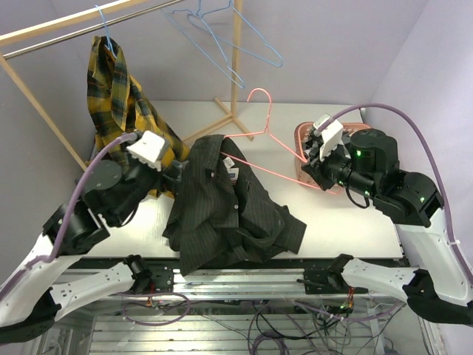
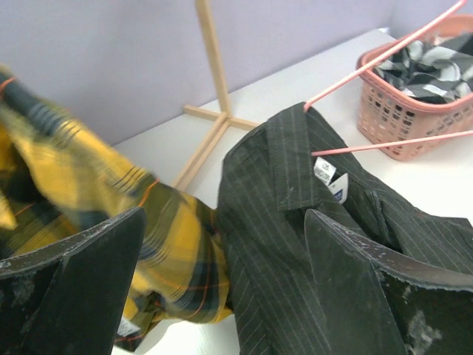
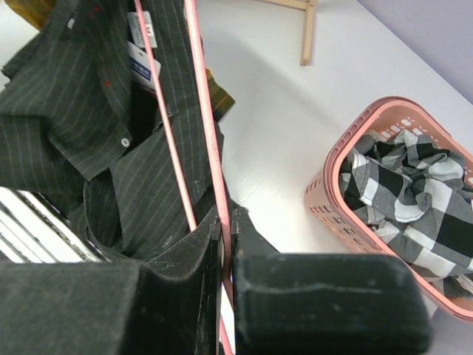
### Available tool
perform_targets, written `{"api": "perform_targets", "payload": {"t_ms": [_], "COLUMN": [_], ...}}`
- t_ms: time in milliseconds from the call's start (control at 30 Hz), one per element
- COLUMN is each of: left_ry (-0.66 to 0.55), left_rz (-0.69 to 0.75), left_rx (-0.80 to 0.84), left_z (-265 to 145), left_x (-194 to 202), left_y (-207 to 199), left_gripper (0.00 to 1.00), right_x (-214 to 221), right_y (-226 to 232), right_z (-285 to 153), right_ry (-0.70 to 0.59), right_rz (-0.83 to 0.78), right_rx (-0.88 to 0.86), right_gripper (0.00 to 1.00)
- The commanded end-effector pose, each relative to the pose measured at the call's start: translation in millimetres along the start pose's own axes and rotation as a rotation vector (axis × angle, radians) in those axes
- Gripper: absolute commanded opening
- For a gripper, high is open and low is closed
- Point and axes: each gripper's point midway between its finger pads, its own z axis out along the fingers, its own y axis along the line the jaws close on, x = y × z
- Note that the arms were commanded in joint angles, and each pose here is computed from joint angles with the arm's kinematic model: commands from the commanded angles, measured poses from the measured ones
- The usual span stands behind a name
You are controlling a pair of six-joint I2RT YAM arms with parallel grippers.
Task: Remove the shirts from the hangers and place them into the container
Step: Remove the shirt from the hanger.
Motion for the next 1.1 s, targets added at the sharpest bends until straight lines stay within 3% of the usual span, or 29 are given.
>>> {"api": "perform_targets", "payload": {"t_ms": [0,267,300,367,500,633,800,1067], "left_ry": [0.020,-0.022,-0.020,-0.014,0.021,0.082,0.134,0.066], "left_rz": [-0.021,-0.062,-0.055,-0.037,-0.002,0.036,0.062,0.027], "left_rx": [-0.122,-0.201,-0.208,-0.202,-0.188,-0.181,-0.230,-0.253], "left_z": [-19.0,-45.4,-45.8,-43.7,-32.9,-22.5,-19.4,-37.4], "left_x": [14.0,18.2,18.7,18.1,18.6,27.9,42.1,42.6], "left_y": [26.6,49.4,50.8,49.6,43.6,38.1,43.4,54.0], "left_gripper": [0.99,0.99,0.93,0.67,0.40,0.35,0.38,0.39], "right_x": [-27.4,-31.6,-26.3,-11.0,13.3,10.8,6.0,-18.8], "right_y": [3.6,2.1,3.7,8.5,17.6,14.2,10.3,14.9], "right_z": [-12.5,-18.3,-15.3,-7.4,3.7,-1.1,-8.7,-7.1], "right_ry": [-0.076,-0.029,0.000,0.062,0.158,0.162,0.147,0.044], "right_rz": [0.032,0.068,0.079,0.098,0.126,0.153,0.179,0.187], "right_rx": [-0.031,-0.025,-0.029,-0.040,-0.065,-0.041,-0.017,-0.058], "right_gripper": [0.00,0.00,0.00,0.00,0.00,0.00,0.00,0.00]}}
